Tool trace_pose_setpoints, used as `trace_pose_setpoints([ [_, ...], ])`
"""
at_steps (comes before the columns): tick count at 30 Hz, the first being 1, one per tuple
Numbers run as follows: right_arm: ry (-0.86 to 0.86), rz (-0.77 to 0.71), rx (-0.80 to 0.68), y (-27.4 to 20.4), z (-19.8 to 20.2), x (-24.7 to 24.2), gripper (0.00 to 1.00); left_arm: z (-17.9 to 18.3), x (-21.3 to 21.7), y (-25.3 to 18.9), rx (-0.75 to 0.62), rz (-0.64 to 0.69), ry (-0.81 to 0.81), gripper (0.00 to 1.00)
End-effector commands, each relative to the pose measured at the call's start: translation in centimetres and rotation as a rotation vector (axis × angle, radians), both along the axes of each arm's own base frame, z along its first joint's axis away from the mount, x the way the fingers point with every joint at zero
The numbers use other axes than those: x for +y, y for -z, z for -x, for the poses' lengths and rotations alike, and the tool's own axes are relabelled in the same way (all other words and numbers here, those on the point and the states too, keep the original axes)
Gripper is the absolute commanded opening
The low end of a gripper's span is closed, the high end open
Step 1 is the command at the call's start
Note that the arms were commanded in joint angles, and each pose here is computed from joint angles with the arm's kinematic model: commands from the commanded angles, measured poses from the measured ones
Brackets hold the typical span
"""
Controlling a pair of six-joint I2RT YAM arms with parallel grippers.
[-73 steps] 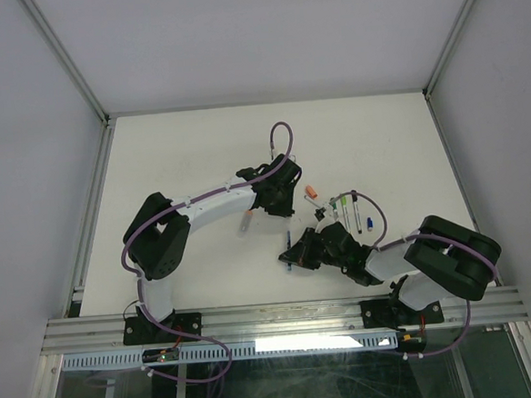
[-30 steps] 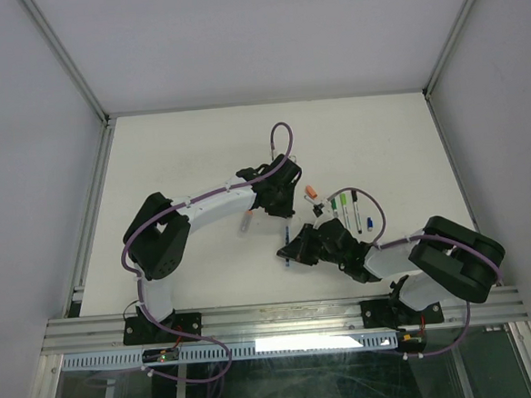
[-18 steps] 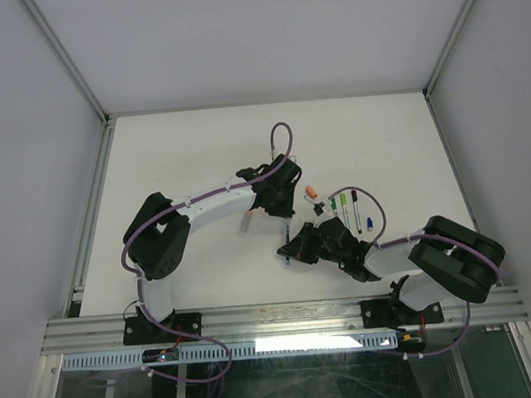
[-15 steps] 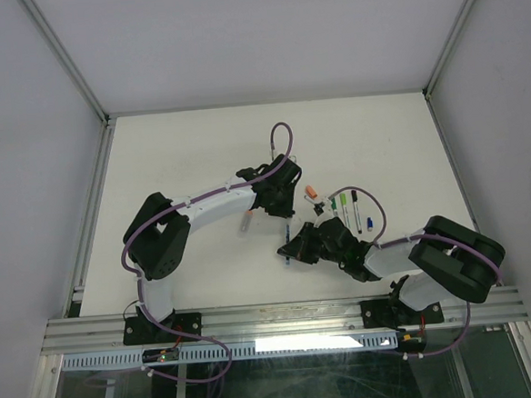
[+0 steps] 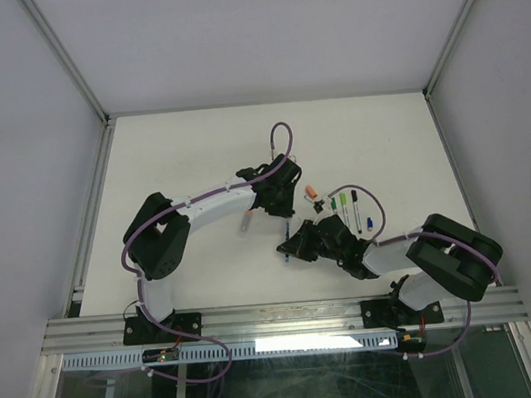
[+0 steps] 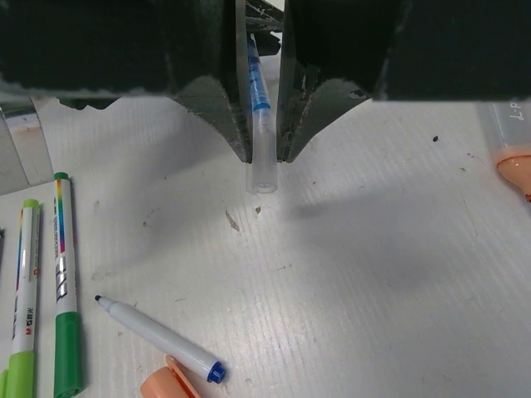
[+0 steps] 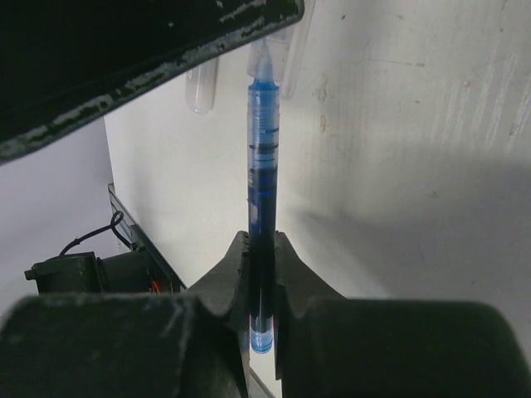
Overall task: Insert the pens into the pen caps
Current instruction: Insert the pen cap onto the pen.
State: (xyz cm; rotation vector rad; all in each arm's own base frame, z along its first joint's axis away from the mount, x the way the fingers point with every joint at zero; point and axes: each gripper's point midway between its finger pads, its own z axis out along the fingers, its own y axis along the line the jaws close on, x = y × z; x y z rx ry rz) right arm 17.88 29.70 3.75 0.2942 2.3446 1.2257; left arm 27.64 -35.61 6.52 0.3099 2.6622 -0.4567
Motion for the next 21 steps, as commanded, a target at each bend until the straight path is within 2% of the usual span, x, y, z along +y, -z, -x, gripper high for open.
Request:
trace_pose_setpoints([
  [1,0.028,-0.032,-0.060,-1.8,-2.0,1.0,0.00,-0.5,-0.9,-2.7,-0.040,0.080,-0.007,0.18],
  [21,0.062,0.015,-0.071,-1.4,-3.7,0.3,0.00,-0.5,-1.0,-3.7,-0.053,0.100,-0.007,0.17],
])
